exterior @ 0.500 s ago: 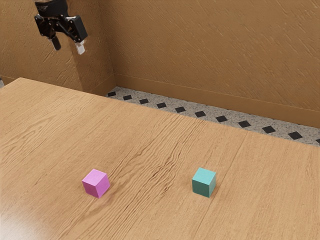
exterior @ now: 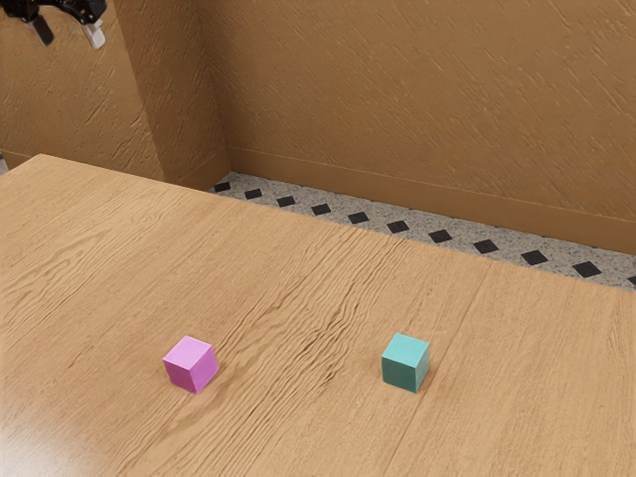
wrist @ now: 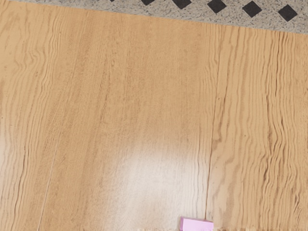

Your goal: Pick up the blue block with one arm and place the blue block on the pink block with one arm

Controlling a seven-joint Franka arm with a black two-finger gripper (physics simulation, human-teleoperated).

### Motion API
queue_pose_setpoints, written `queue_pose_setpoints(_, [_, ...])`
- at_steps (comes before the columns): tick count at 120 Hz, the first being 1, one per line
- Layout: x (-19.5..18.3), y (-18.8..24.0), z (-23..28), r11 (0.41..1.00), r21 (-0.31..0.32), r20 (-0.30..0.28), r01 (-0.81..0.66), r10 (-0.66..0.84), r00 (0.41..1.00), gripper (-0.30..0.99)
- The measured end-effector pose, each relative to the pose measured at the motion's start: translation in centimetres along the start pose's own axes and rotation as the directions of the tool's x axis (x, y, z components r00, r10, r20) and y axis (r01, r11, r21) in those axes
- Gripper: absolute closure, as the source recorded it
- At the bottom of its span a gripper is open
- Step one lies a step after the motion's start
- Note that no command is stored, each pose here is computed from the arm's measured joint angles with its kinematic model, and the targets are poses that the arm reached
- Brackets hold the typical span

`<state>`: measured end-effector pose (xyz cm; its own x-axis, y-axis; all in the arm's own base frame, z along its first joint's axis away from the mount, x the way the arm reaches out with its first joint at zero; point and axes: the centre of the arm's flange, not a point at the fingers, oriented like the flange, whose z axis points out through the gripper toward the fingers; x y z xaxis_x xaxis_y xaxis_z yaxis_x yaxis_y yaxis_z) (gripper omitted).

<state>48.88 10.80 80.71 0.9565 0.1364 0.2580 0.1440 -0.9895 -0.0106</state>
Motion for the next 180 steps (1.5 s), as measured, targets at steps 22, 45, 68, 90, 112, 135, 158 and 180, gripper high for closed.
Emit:
queue_pose_setpoints(22, [1.8,5.1,3.9,0.996,-0.02,0.067,-0.084,0.085,0.994,0.02])
queue_pose_setpoints(45, [2.6,8.2,6.0,0.991,-0.035,0.102,-0.129,0.132,0.986,0.02])
queue_pose_setpoints(68, [2.0,9.5,16.2,0.988,-0.074,0.205,-0.132,0.145,0.968,0.02])
queue_pose_setpoints(90, [0.9,12.8,21.8,0.98,-0.085,0.195,-0.182,0.195,0.961,0.02])
queue_pose_setpoints(112, [1.0,16.7,26.4,0.97,-0.101,0.171,-0.223,0.237,0.956,0.02])
queue_pose_setpoints(135, [1.0,22.0,28.8,0.956,-0.121,0.142,-0.267,0.283,0.949,0.02])
queue_pose_setpoints(158, [0.7,26.3,30.8,0.949,-0.138,0.126,-0.283,0.3,0.946,0.02])
queue_pose_setpoints(180, [0.3,30.9,33.1,0.94,-0.171,0.132,-0.295,0.319,0.939,0.02])
